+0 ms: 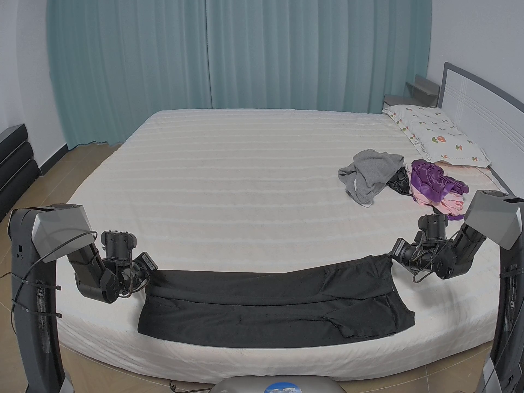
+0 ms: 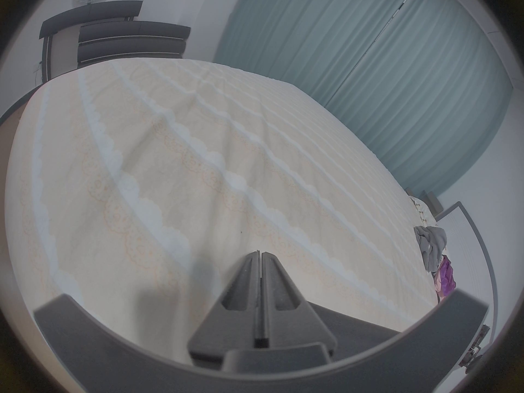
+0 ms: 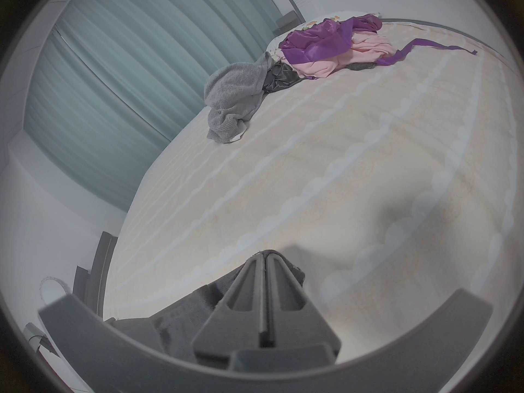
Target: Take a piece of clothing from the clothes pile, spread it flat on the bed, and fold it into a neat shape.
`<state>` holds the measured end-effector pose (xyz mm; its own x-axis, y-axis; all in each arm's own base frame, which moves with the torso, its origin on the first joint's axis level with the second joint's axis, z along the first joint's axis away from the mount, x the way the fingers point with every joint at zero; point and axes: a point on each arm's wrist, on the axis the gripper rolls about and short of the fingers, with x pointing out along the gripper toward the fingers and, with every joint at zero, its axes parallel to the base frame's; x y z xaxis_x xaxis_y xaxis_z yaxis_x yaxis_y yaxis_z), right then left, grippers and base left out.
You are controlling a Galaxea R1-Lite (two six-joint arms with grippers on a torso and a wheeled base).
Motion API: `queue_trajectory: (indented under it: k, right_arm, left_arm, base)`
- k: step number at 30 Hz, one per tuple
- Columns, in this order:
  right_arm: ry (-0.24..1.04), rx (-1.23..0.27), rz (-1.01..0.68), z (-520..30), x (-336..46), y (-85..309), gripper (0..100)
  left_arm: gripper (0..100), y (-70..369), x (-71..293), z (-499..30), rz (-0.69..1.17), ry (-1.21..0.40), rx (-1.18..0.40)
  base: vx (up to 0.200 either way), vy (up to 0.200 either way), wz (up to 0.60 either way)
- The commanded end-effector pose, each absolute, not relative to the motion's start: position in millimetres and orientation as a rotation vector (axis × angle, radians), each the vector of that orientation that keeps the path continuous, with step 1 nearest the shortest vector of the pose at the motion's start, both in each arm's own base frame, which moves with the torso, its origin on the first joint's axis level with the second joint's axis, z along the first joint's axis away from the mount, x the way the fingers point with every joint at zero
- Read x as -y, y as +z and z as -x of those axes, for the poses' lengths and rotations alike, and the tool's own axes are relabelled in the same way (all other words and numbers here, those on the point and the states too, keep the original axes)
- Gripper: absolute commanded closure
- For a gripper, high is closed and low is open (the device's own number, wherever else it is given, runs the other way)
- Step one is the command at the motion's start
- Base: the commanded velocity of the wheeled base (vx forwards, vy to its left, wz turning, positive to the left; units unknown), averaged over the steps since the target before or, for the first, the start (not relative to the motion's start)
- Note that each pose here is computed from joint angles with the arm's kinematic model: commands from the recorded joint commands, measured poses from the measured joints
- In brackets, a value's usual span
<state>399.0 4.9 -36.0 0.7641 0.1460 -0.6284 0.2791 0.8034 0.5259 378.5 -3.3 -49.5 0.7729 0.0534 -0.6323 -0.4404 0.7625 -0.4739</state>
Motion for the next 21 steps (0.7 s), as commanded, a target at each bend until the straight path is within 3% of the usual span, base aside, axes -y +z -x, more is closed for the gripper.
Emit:
queue_trajectory:
  k: [1,10,11,12,21]
  right_arm:
    - [-0.082,-0.706,-0.650,-400.0,-2.6,-36.5,100]
    - [-0.075,-0.714,-0.648,-399.8,-5.7,-38.4,100]
    - [-0.073,-0.714,-0.648,-399.8,-5.8,-38.4,0]
    - [-0.074,-0.714,-0.650,-399.8,-5.8,-38.4,0]
    - [-0.061,-0.669,-0.691,-394.1,-7.1,-10.3,0]
  left_arm:
    - [100,-49.6,2.6,-378.0,0.656,0.291,-0.639]
    - [100,-49.6,2.6,-378.0,0.658,0.292,-0.638]
    - [100,-49.6,2.7,-378.0,0.658,0.290,-0.639]
    - [0,-49.6,2.7,-378.0,0.658,0.290,-0.639]
    - [0,-45.2,1.6,-378.3,0.704,0.301,-0.624]
  base:
    - [0.000,0.000,0.00]
    - [0.000,0.000,0.00]
    - [0.000,0.000,0.00]
    - [0.000,0.000,0.00]
    - [0.000,0.000,0.00]
